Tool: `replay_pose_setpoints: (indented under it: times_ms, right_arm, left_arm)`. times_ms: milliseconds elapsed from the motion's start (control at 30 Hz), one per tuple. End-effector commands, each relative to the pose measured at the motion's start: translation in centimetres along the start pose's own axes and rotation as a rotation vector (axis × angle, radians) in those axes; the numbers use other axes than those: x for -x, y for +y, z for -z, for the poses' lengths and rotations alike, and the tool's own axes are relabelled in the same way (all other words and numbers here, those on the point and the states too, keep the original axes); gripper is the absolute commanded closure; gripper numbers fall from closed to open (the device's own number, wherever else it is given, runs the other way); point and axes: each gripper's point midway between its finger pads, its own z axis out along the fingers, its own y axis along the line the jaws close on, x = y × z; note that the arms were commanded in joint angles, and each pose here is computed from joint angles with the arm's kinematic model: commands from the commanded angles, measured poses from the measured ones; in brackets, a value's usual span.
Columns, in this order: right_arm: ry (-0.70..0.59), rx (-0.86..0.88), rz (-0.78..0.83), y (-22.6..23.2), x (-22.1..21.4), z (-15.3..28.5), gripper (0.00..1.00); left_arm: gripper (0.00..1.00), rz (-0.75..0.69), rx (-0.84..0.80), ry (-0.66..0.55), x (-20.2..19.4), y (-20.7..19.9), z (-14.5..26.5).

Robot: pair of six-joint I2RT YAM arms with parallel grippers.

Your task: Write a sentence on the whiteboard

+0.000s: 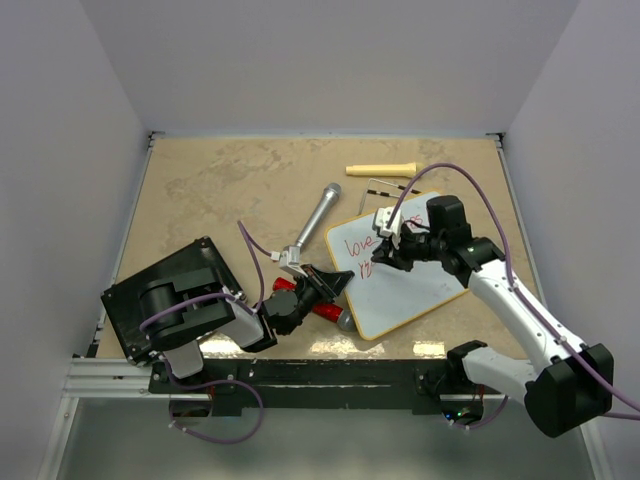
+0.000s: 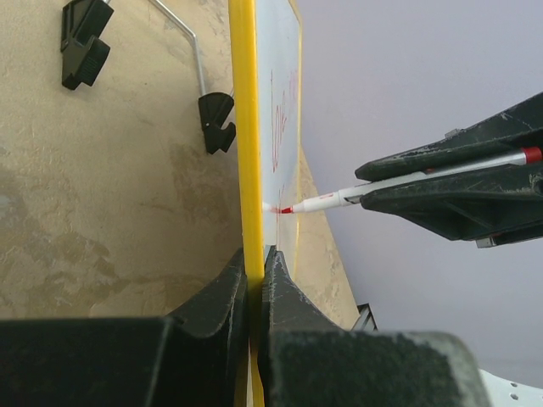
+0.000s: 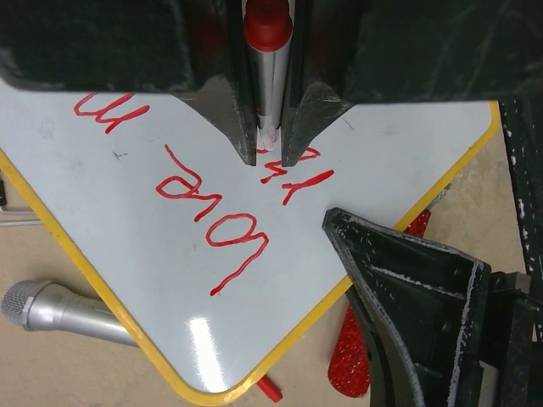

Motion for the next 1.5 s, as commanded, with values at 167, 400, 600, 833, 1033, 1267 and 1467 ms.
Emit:
replay_pose_setpoints:
  times_ms: [167,400,600,833,1033,1267,1467]
  right_arm:
    - [0.077,-0.001,0.04,-0.3,-0.7,0.5,1.0]
    - [0.022,-0.132,0.043,-2.1,1.2,1.8,1.0]
    - [-0.068,-0.142,0.061,-2.3,3.4,2.8,1.0]
    - [-0.033,-0.199,0.004,-3.9,2.0,1.9,1.0]
    - [-0.016,-0.196,-0.019,-4.1,1.3,1.2,1.0]
    - [0.006,-0.151,-0.02,-3.3,0.5,0.9,1.0]
    - [0.038,-0.076,-0.009,-2.1,-0.2,0.7,1.0]
  left_arm:
    - [1.0,-0.101,-0.037,-0.04,0.9,-0.4,0.3]
    - [1.0,-0.101,-0.038,-0.041,1.0,-0.4,0.3]
    - [1.0,-0.101,-0.038,-0.039,0.9,-0.3,0.4]
    - [1.0,-0.102,-0.042,-0.034,0.8,-0.4,0.2]
    - [1.0,-0.104,-0.044,-0.033,0.8,-0.5,0.2]
    - [1.0,-0.106,-0.043,-0.033,0.7,-0.5,0.2]
    - [1.0,-0.106,-0.044,-0.033,0.8,-0.5,0.2]
